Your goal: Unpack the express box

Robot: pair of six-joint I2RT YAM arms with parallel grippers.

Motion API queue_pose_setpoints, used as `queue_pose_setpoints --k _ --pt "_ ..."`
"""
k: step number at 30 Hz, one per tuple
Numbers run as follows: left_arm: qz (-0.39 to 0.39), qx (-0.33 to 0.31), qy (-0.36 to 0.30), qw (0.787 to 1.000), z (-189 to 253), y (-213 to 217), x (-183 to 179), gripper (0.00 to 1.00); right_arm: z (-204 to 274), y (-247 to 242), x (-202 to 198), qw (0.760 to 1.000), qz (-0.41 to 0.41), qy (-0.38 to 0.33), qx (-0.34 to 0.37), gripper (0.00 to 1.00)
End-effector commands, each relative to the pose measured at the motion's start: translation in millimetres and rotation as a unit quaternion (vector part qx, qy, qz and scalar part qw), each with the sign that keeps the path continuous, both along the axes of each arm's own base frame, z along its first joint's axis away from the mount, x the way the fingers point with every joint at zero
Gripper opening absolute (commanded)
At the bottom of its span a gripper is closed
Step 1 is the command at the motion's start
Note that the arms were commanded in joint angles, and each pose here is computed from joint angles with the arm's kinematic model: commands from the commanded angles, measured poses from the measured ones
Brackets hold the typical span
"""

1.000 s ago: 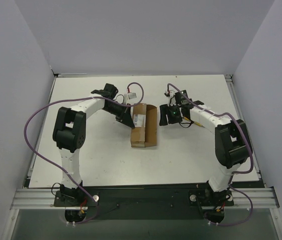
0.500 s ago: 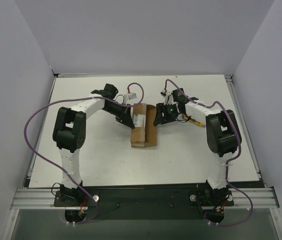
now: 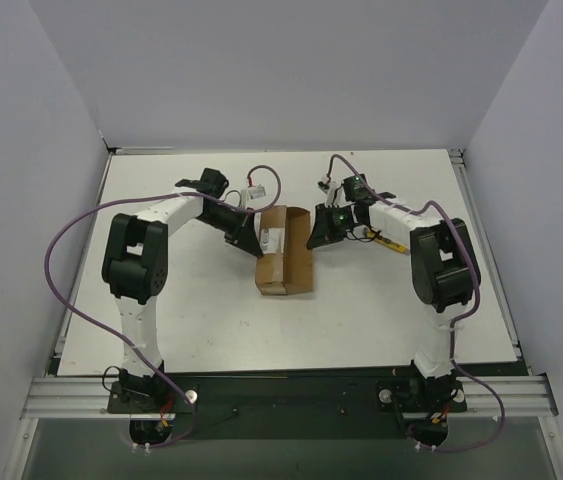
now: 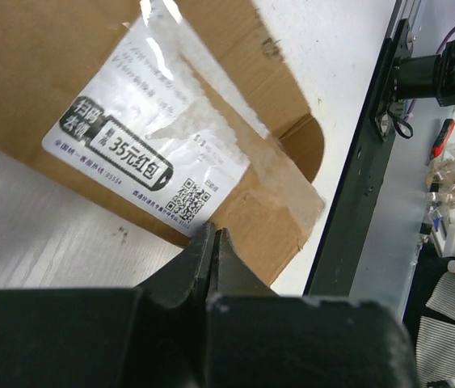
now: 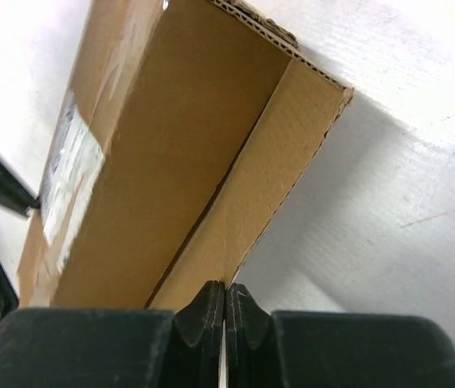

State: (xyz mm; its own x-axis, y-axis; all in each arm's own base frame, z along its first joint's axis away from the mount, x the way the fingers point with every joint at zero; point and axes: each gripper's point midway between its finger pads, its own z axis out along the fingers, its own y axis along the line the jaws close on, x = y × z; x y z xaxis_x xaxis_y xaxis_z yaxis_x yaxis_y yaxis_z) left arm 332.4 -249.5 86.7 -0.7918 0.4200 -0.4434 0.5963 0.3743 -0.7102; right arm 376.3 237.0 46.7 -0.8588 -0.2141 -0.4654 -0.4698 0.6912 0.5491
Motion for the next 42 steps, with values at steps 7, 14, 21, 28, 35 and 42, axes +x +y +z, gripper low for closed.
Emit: queue_pose_setpoints --k 7,14,21,28,35,42 --pt "0.05 0.053 0.009 0.997 -40.0 65.5 15.9 0.0 75.4 -21.4 -13.2 0.998 -0.011 -0.055 0.035 0.0" --pt "0.07 -0.009 -0.063 0.996 32.9 51.5 38.8 0.0 84.4 -22.1 -9.1 0.997 -0.022 -0.068 0.026 0.0" --pt "0.089 -0.103 -0.14 0.981 112.3 16.2 49.5 0.0 82.7 -22.4 -9.6 0.997 -0.028 -0.067 0.019 0.0" --pt "0.029 -0.091 -0.115 0.989 83.5 -22.5 26.9 0.0 87.0 -22.4 -7.4 0.997 -0.036 -0.07 0.02 0.0" --pt "0.005 -0.04 -0.083 0.996 36.6 -11.4 14.0 0.0 95.1 -28.3 -10.9 0.996 -0.043 -0.08 0.018 0.0" --pt "0.019 -0.007 -0.064 0.998 3.6 8.4 10.2 0.0 105.5 -46.3 -10.2 0.995 -0.054 -0.079 0.015 0.0"
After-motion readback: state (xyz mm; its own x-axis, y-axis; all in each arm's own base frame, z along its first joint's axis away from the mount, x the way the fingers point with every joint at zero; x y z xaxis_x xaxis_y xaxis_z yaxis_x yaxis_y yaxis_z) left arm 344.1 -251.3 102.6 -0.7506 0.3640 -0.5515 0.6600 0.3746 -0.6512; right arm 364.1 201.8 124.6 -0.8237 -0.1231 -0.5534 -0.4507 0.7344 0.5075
